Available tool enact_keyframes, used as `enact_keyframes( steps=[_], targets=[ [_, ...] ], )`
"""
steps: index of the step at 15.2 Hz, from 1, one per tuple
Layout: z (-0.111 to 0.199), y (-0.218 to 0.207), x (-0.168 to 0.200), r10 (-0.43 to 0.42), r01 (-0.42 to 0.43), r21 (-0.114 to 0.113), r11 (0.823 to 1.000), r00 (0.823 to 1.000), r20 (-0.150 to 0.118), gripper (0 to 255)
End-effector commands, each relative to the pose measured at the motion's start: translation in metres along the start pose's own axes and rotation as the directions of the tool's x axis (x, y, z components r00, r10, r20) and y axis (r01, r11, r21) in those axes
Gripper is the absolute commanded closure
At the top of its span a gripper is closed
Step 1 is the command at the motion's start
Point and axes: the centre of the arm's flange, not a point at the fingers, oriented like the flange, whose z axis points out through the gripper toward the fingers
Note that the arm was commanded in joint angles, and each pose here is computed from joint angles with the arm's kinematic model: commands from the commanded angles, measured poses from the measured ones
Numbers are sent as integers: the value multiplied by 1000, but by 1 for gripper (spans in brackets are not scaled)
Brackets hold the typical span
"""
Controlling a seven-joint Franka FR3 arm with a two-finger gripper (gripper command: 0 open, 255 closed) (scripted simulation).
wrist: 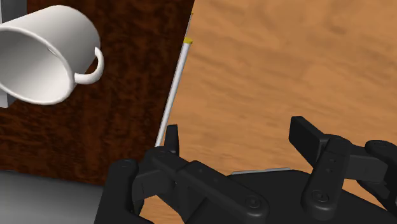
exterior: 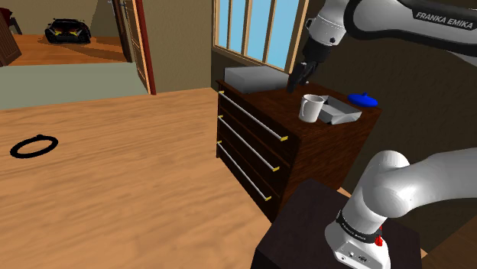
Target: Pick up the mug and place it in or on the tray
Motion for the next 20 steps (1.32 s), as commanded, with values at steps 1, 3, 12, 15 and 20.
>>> enact_keyframes(
  steps=[1,3,12,15,20],
  targets=[
    [0,0,0,0,0,0,1000,1000,0,0],
    [8,27,1,3,-3,11,1000,1000,24,0],
    [45,147,3,11,-18,58,998,991,134,0],
    [59,186,2,12,-25,73,997,985,170,0],
    [83,251,-1,13,-37,98,994,973,230,0]
  ],
)
